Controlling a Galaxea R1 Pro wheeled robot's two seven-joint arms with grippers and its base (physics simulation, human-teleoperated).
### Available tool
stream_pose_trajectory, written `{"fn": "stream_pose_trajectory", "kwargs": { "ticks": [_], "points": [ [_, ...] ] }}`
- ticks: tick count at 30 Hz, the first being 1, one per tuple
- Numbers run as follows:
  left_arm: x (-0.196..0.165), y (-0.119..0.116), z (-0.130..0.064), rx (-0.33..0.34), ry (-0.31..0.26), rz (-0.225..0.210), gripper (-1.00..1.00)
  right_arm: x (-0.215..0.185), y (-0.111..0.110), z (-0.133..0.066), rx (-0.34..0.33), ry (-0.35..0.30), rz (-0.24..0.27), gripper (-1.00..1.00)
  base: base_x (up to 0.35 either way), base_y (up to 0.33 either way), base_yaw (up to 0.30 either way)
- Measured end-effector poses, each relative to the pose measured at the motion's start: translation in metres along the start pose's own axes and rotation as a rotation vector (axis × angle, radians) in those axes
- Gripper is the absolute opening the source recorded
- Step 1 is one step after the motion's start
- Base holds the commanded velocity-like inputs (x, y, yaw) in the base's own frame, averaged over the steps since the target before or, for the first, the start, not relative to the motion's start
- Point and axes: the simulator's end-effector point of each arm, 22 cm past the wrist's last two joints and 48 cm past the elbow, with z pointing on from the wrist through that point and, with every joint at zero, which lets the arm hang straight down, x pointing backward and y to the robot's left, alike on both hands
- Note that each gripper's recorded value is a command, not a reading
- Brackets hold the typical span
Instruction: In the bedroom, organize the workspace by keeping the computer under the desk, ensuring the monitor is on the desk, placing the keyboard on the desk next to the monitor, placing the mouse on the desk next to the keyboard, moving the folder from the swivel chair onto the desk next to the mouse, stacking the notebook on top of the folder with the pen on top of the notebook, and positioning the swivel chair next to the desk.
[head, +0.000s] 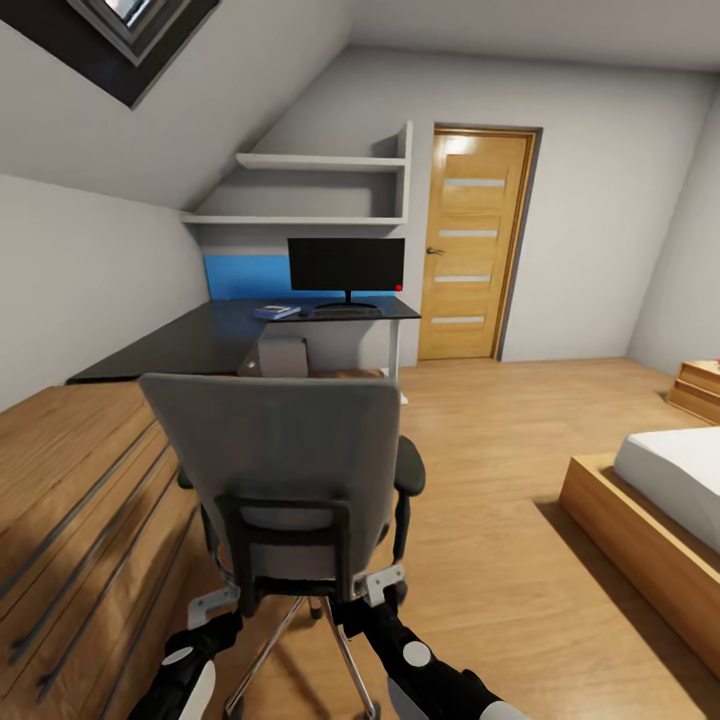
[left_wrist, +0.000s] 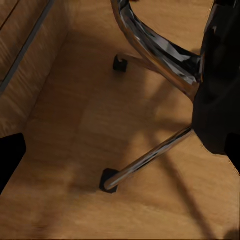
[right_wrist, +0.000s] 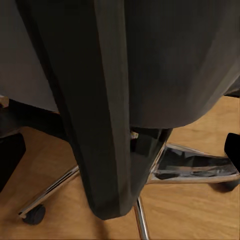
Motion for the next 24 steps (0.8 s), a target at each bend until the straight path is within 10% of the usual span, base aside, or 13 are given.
{"fn": "stream_pose_trajectory", "kwargs": {
  "ticks": [24],
  "points": [
    [0.0001,0.0021,0.0002,-0.007,-0.001,0.007,1.0,0.0,0.0003,0.0,-0.001,0.0,0.0,1.0,0.316,-0.058,0.0]
  ]
}}
